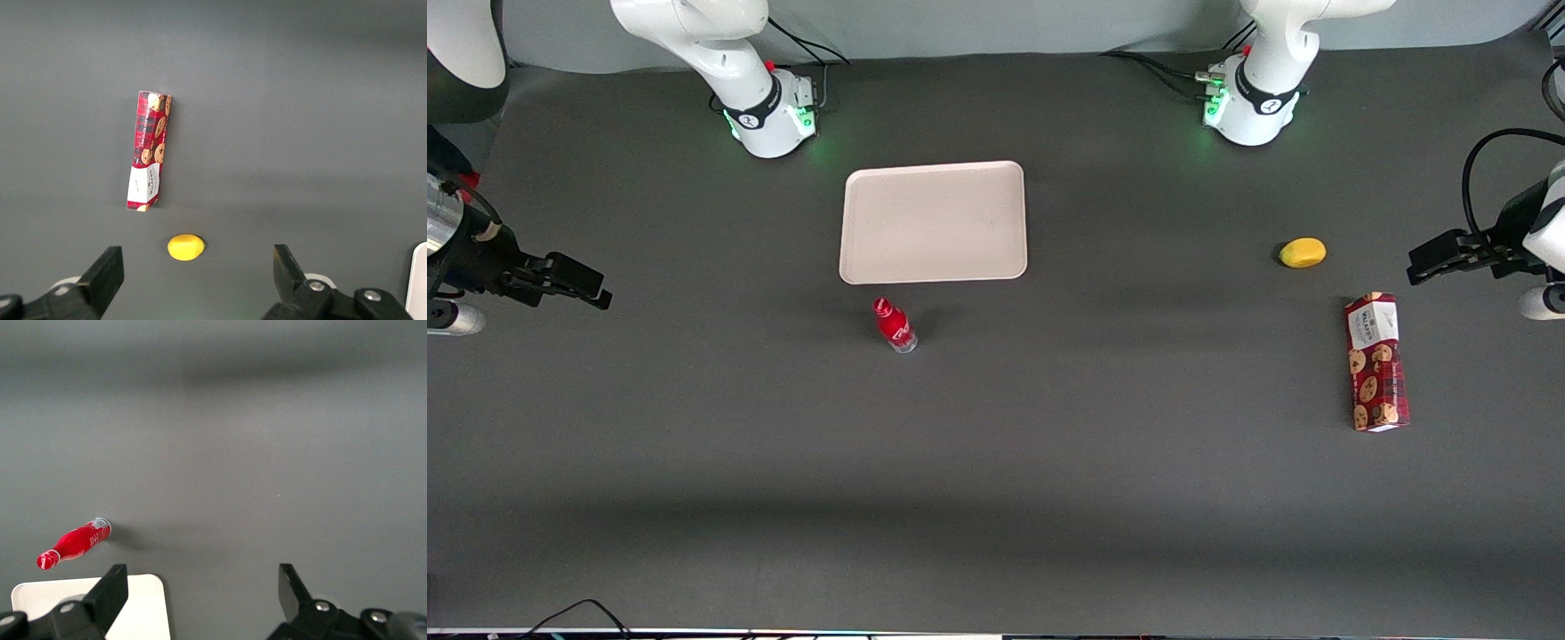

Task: Place coke bottle on tray
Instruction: 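Move the right gripper over the red Coca-Cola bottle beside the tray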

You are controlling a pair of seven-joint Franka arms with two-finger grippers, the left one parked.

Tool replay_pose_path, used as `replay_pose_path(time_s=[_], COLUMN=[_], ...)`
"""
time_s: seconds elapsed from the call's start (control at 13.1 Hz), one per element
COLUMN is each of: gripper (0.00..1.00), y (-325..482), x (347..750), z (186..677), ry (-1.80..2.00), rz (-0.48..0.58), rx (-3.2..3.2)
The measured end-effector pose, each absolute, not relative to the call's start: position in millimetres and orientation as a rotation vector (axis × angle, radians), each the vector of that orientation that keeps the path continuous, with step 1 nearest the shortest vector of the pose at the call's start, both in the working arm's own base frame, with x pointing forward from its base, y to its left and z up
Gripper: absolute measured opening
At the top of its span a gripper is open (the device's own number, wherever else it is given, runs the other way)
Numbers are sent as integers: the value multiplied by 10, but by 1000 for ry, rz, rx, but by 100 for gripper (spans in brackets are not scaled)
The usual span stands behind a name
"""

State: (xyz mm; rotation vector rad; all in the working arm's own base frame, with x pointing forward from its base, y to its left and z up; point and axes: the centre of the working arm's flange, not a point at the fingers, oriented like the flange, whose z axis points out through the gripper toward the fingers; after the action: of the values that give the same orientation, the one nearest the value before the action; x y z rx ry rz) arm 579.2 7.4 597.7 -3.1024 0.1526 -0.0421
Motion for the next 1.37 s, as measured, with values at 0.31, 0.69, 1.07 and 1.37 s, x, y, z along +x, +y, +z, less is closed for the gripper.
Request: replay_pose_path(time_s=[0.31, 0.69, 1.07, 1.37], gripper=[100, 100, 100, 100], y=[173, 1811, 2837, 2989], x=[5783, 5674, 5467, 5266], z=[5914, 5325, 4559, 3996], ry=[126, 130, 117, 112], rz=[-10, 82, 91, 63], rx=[-3103, -3070, -3065, -3097])
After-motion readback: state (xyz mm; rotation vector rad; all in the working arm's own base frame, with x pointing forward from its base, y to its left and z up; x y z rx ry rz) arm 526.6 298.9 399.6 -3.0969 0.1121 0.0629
